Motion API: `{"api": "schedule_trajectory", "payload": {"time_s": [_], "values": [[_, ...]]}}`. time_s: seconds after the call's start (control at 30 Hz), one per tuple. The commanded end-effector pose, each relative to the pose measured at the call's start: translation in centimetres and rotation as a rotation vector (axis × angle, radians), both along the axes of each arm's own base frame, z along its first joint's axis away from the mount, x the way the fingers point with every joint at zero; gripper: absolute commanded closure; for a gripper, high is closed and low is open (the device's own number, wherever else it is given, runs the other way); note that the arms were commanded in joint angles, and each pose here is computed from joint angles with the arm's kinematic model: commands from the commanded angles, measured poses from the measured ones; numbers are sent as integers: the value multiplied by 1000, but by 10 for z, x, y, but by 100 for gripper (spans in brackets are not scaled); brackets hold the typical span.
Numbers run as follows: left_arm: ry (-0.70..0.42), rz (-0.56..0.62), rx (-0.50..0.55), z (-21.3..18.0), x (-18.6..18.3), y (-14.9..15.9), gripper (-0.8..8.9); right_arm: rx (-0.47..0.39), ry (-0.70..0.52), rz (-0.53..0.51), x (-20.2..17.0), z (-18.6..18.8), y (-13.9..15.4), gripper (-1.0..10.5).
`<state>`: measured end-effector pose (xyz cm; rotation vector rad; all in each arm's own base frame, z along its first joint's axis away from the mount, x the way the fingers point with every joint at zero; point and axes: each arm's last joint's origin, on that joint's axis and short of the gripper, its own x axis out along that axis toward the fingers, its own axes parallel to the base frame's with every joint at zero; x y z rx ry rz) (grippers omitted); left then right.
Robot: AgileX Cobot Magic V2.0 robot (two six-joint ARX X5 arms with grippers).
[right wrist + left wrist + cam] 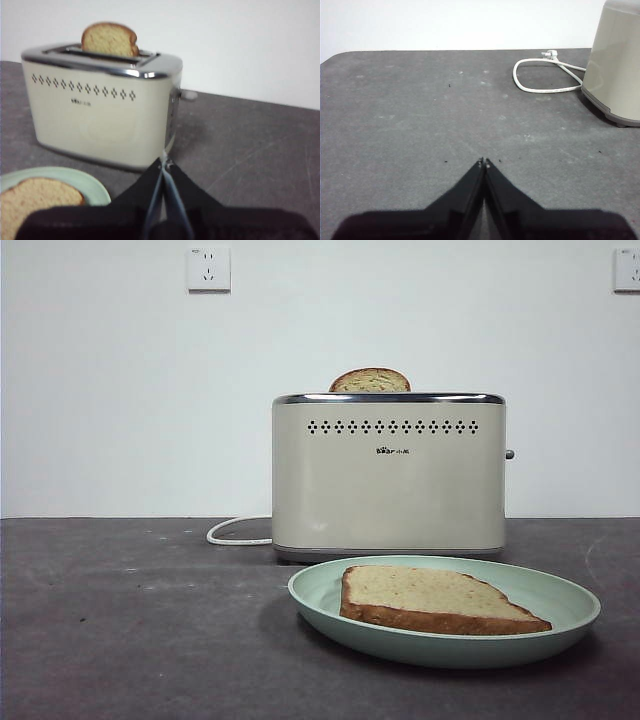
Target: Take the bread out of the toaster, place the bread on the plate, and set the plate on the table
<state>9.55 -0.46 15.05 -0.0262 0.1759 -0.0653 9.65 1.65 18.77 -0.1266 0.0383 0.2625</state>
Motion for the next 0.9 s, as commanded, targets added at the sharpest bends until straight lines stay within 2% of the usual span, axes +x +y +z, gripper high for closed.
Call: {"api": "schedule_trajectory", "payload": {"time_s": [0.03, 0.2, 0.43, 0.57, 0.9], "values": [[5, 5, -6, -3, 1, 0, 817, 8, 0, -4, 0, -12, 0, 945], [5, 5, -6, -3, 1, 0, 817, 42, 23, -6, 0, -29, 0, 945], [5, 5, -6, -3, 1, 0, 817, 40, 61, -9, -1, -33, 0, 945], [5, 5, -6, -3, 1, 0, 817, 31, 129, -12, -2, -39, 0, 945], [5, 5, -6, -4, 1, 0, 817, 34, 126, -12, -2, -39, 0, 945]]}}
